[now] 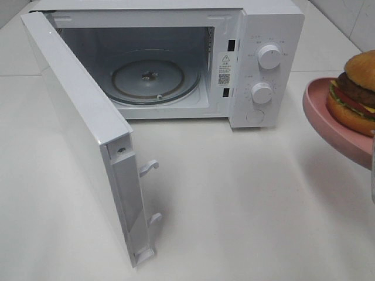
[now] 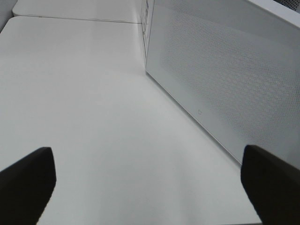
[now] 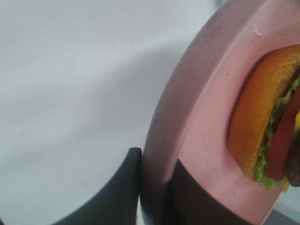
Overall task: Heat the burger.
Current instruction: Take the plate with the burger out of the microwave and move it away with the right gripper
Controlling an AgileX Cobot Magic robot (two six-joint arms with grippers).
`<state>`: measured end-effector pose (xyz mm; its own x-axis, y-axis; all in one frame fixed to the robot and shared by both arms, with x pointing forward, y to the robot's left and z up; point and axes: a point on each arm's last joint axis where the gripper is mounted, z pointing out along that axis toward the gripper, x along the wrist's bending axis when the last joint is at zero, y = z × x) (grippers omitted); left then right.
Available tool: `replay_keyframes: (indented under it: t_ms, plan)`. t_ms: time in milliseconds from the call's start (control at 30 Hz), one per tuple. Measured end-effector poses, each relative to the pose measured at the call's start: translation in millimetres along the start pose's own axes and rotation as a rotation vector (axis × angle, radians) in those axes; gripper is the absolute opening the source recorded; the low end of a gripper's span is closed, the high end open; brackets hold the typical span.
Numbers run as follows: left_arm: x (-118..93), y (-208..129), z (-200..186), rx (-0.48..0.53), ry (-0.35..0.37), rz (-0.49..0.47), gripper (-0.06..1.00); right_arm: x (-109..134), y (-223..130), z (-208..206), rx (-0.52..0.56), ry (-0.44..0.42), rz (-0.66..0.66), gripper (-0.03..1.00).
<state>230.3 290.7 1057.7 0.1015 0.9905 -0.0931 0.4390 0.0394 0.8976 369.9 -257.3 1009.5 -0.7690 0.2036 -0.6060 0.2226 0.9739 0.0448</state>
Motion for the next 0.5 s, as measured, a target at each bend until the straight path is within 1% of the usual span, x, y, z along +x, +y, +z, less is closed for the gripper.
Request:
replay_keyframes:
  t_ms: [33, 167, 233, 333, 400, 433, 500]
  plan:
    - [0.0, 0.0, 0.0, 0.000, 0.000, 0.000, 0.99, 1.4, -2.8, -0.1, 0.032, 0.015, 0.027, 0.12]
    - [0.0, 0.0, 0.0, 0.000, 0.000, 0.000, 0.99, 3.0, -6.2, -0.3, 0.069, 0.031, 0.062, 0.12]
    - [0.0, 0.0, 0.0, 0.000, 0.000, 0.000, 0.99, 4.4, -9.0, -0.6, 0.102, 0.043, 0.110, 0.12]
    - [0.0, 0.0, 0.0, 0.000, 0.000, 0.000, 0.99, 4.8, -9.9, -0.7, 0.112, 0.046, 0.123, 0.12]
    - [0.0, 0.0, 0.0, 0.000, 0.000, 0.000, 0.99, 6.5, -13.4, -1.2, 0.153, 0.060, 0.152, 0.12]
    - [0.0, 0.0, 0.0, 0.000, 0.000, 0.000, 0.99, 6.5, -13.4, -1.2, 0.153, 0.060, 0.152, 0.12]
    - [0.0, 0.0, 0.0, 0.000, 0.000, 0.000, 0.99, 8.1, -16.6, -1.9, 0.191, 0.075, 0.159, 0.12]
